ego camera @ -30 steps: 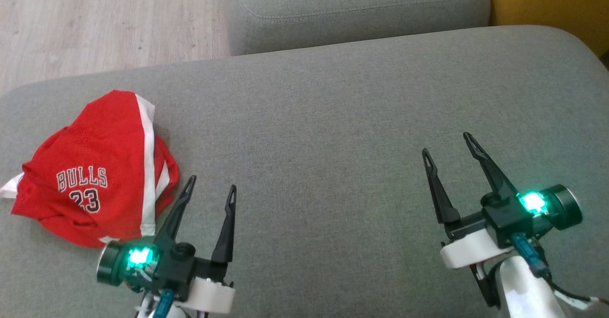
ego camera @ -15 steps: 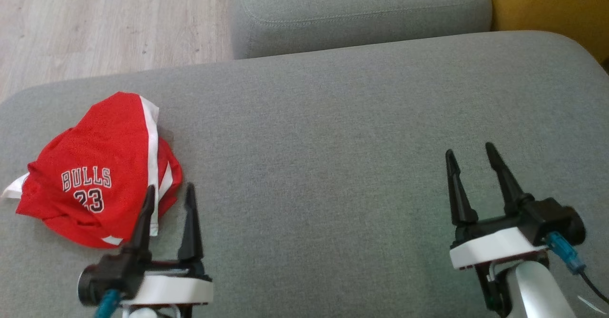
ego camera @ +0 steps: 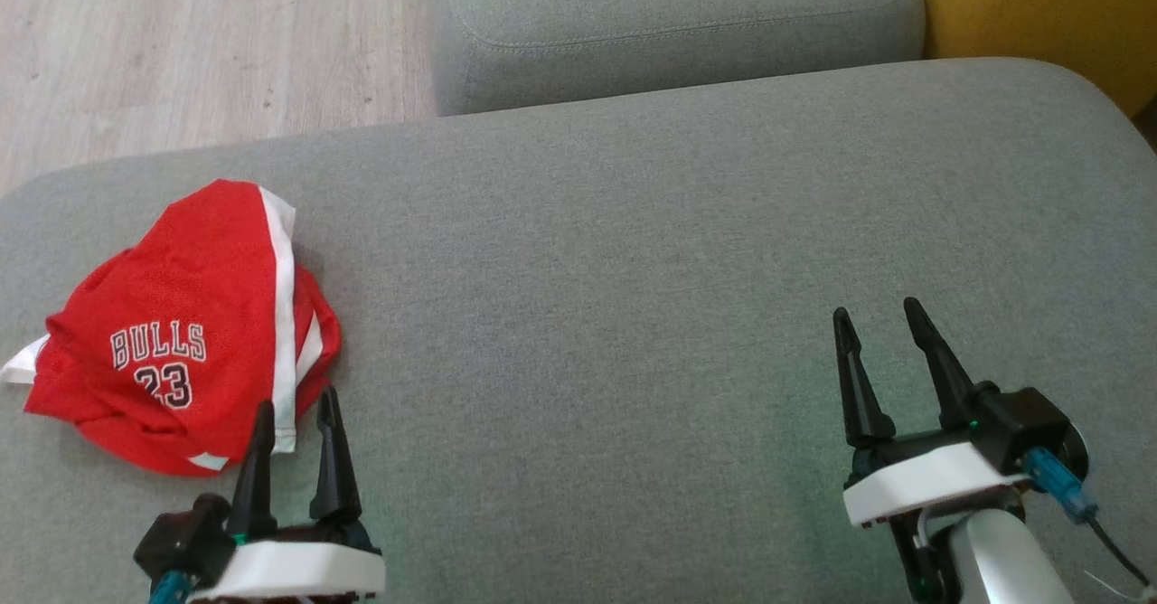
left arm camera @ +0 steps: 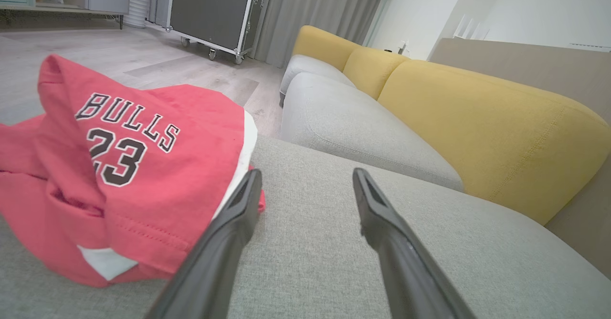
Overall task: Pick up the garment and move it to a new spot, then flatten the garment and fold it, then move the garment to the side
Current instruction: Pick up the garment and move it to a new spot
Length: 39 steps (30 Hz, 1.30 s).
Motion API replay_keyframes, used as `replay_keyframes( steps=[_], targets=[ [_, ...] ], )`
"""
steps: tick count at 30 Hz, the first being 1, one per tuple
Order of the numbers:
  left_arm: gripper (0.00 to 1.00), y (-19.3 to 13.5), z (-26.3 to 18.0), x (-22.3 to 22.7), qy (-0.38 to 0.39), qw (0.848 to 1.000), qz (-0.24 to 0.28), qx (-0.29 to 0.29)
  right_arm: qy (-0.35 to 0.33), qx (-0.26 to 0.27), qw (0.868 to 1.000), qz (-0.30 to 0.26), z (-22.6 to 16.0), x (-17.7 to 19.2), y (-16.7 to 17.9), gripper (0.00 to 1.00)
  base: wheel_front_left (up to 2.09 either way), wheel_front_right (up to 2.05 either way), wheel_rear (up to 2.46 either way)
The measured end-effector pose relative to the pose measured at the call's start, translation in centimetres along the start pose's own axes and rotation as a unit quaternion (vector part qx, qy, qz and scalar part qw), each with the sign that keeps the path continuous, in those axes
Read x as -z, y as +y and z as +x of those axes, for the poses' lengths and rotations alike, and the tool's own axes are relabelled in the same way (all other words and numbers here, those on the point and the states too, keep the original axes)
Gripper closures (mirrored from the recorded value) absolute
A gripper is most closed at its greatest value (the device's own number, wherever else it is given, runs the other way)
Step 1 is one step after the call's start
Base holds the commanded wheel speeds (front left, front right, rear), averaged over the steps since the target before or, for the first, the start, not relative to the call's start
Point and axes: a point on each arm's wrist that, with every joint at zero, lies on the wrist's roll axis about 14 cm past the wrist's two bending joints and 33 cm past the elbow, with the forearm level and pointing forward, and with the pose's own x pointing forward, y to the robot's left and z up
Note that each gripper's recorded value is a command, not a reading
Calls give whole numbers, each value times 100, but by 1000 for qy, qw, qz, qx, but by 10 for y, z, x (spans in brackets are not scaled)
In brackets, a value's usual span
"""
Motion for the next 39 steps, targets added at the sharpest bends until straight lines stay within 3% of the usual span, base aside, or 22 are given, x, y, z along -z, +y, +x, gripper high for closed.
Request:
replay_keyframes(
  steps=[13, 25, 39],
  targets=[
    [0, 6, -4, -5, -8, 1000, 4, -7, -1, -10, 1000, 0, 4, 0, 6, 0, 0, 0, 0],
    [0, 50, -36, -29, -48, 996, 14, -80, 5, -104, 995, -1, 15, 3, 68, 0, 0, 0, 0],
    [0, 89, -91, -36, -72, 985, 21, -155, 10, -203, 979, 5, 12, 5, 134, 0, 0, 0, 0]
  ],
)
